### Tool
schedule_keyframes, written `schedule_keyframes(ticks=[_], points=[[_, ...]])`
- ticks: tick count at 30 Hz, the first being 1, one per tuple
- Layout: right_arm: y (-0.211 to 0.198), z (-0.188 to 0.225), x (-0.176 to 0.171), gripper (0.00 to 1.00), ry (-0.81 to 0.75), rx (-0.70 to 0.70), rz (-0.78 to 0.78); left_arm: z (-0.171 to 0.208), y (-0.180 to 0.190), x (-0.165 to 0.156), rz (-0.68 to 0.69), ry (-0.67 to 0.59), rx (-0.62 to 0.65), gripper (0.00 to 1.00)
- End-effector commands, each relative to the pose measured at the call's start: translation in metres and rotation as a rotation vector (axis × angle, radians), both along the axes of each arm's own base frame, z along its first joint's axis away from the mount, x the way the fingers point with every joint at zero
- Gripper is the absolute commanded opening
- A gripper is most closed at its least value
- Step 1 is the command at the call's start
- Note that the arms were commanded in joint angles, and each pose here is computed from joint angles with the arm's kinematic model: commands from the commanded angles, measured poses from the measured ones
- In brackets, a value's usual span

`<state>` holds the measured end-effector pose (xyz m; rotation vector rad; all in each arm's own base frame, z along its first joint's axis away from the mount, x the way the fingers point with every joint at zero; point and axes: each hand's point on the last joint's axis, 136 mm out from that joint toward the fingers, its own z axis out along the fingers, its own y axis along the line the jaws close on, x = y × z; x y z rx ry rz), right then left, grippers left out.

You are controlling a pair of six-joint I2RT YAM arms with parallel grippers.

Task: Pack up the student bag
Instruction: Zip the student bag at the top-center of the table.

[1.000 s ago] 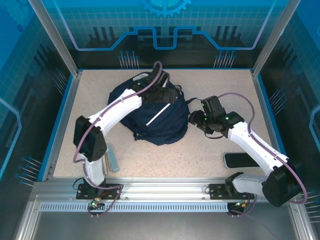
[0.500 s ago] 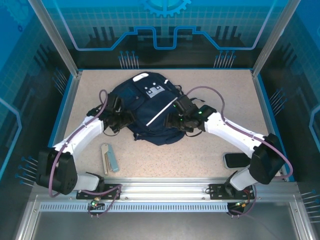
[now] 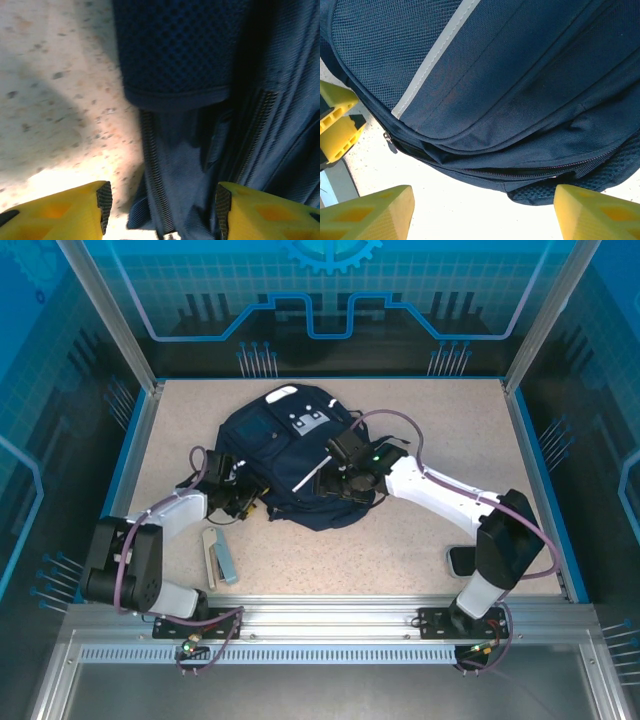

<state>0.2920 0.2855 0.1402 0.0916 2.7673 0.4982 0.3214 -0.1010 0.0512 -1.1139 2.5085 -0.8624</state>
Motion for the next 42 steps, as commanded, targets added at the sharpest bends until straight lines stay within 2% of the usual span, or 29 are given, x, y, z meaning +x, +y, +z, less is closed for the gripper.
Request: schedule_keyframes(ticks=[1, 9, 20, 25, 27, 34, 42], points=[[0.005, 0.001, -0.005, 0.74, 0.017, -0.007, 0.025, -0.002, -0.009, 0.008, 0.003, -0.031, -0.081, 0.59], [0.014, 0.003, -0.008, 0.72, 0.011, 0.034, 0.057, 0.012, -0.036, 0.016, -0.095, -0.127, -0.240, 0.55], [0.029, 0.006, -0.015, 0.70, -0.027, 0.002, 0.135, 0.046, -0.059, 0.023, -0.197, -0.255, -0.342, 0.25], [0.041, 0.003, -0.021, 0.68, -0.076, -0.110, 0.205, 0.052, -0.075, 0.022, -0.245, -0.268, -0.363, 0.14], [0.049, 0.000, -0.024, 0.63, -0.081, -0.142, 0.233, 0.053, -0.082, 0.022, -0.264, -0.265, -0.364, 0.12], [0.067, -0.026, -0.025, 0.48, -0.038, -0.182, 0.243, 0.054, -0.102, 0.025, -0.308, -0.251, -0.370, 0.11], [0.070, -0.050, -0.012, 0.36, -0.023, -0.239, 0.201, 0.058, -0.112, 0.028, -0.329, -0.246, -0.372, 0.10]])
